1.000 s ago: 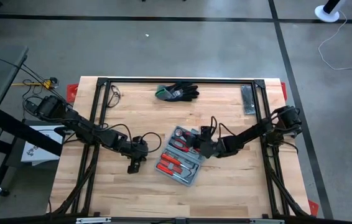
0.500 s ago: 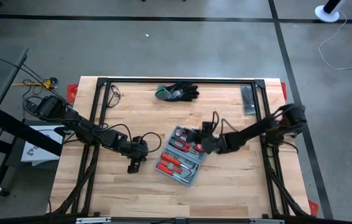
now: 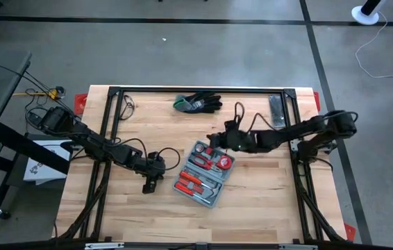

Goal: Prefit tool cases
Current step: Put the measuring tape into the tool case

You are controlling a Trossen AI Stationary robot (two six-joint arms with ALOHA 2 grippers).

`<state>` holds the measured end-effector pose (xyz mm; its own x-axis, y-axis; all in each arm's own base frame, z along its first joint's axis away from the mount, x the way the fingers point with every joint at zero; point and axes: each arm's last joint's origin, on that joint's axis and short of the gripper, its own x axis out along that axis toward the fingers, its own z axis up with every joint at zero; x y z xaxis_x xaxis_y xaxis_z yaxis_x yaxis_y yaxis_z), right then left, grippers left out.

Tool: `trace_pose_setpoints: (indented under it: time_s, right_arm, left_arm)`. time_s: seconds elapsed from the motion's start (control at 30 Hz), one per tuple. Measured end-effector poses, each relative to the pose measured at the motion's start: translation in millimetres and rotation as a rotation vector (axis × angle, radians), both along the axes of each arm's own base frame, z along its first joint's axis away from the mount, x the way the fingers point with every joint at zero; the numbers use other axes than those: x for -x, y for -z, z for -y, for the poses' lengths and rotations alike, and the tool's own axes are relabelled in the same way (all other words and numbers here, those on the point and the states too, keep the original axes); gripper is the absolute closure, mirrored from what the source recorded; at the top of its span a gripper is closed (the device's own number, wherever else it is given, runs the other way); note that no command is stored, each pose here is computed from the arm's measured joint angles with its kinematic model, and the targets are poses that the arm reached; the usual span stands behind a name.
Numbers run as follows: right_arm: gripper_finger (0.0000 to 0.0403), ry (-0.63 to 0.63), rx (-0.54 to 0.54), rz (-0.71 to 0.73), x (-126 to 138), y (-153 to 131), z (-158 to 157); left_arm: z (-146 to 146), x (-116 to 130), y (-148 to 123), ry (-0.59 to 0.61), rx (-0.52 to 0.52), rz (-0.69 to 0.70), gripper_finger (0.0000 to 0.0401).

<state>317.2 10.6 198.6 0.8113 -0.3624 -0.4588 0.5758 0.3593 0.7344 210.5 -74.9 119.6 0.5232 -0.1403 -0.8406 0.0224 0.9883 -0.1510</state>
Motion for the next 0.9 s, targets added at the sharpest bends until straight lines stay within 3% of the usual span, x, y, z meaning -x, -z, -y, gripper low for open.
trace_pose_setpoints:
  time_s: [0.27,0.4,0.63,0.77,0.9]
  right_arm:
    - [0.0403,-0.015,-0.065,0.013,-15,36,-27]
    - [0.0403,-0.032,-0.073,0.075,-23,44,-34]
    - [0.0403,-0.001,-0.073,0.056,-23,51,-45]
    - [0.0403,0.002,-0.028,-0.109,-20,32,-53]
    - [0.0403,-0.064,-0.003,-0.428,-19,2,-55]
  left_arm:
    - [0,0,0,-0.006,-0.008,0.003,0.0401]
    - [0,0,0,-0.007,-0.009,0.004,0.0401]
    - [0,0,0,-0.015,-0.004,0.003,0.0401]
    - [0,0,0,-0.015,-0.004,0.002,0.0401]
    - [0,0,0,-0.013,-0.005,0.003,0.0401]
